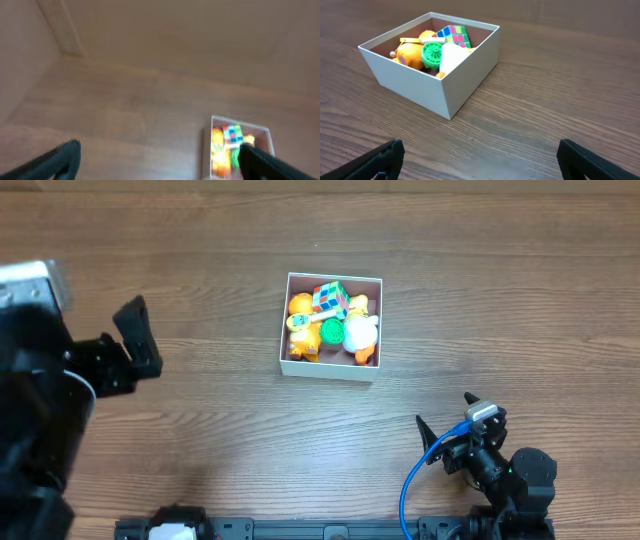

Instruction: Pack container

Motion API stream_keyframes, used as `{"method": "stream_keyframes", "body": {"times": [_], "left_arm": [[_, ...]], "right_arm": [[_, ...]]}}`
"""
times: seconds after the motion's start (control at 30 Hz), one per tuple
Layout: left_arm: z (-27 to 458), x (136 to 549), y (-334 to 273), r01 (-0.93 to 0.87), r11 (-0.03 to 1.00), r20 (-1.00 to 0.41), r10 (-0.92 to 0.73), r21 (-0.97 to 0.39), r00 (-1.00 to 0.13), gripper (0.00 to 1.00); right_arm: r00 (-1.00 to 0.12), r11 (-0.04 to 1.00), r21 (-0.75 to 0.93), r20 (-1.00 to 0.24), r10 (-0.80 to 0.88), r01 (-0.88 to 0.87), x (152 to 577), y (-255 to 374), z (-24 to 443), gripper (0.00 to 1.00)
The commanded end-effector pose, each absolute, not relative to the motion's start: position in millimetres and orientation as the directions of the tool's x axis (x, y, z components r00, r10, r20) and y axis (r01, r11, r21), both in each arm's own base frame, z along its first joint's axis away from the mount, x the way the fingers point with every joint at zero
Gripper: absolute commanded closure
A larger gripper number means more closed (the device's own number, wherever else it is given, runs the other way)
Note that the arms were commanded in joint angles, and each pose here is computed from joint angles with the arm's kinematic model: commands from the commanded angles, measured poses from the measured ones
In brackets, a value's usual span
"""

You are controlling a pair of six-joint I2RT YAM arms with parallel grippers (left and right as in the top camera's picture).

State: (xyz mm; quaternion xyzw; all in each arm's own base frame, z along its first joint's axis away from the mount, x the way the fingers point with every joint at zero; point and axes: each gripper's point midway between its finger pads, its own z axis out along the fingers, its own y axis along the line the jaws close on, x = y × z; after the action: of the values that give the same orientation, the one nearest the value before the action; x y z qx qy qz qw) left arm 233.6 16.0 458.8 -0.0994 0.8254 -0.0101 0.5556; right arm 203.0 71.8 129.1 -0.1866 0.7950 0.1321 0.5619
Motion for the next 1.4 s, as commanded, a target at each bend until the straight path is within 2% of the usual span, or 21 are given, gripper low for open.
{"method": "stream_keyframes", "body": {"times": [0.0, 0.13, 0.3, 0.47, 0.63, 0.7, 1.37], "left_arm": [[401.4, 231.0, 27.5, -0.193, 0.975, -0.930, -0.172, -0.113, -0.326, 0.00], [319.6, 229.6, 28.3, -0.191, 0.974, -0.944, -0.171, -0.120, -0.281, 0.00], [217.6, 218.8, 28.4, -0.195, 0.975, -0.933, -0.162, -0.103, -0.321, 0.00], [171.2, 218.3, 28.4, -0.193, 0.975, -0.940, -0.162, -0.106, -0.301, 0.00], [129.8, 217.3, 29.3, -0.203, 0.974, -0.927, -0.164, -0.098, -0.338, 0.00], [119.4, 218.9, 29.3, -0.202, 0.974, -0.927, -0.164, -0.099, -0.337, 0.00], [122.2, 219.8, 29.7, -0.202, 0.974, -0.935, -0.163, -0.101, -0.316, 0.00]], "right_arm": [[-0.290, 0.891, -0.004, -0.945, -0.152, -0.455, 202.5, 73.6, 128.3, 0.00], [-0.290, 0.891, -0.004, -0.945, -0.152, -0.455, 202.5, 73.6, 128.3, 0.00], [-0.290, 0.891, -0.004, -0.945, -0.152, -0.455, 202.5, 73.6, 128.3, 0.00], [-0.290, 0.891, -0.004, -0.945, -0.152, -0.455, 202.5, 73.6, 128.3, 0.00], [-0.289, 0.891, -0.004, -0.945, -0.152, -0.455, 202.6, 73.6, 128.4, 0.00], [-0.290, 0.891, -0.004, -0.945, -0.152, -0.455, 202.5, 73.6, 128.3, 0.00], [-0.290, 0.891, -0.004, -0.945, -0.152, -0.455, 202.5, 73.6, 128.3, 0.00]]}}
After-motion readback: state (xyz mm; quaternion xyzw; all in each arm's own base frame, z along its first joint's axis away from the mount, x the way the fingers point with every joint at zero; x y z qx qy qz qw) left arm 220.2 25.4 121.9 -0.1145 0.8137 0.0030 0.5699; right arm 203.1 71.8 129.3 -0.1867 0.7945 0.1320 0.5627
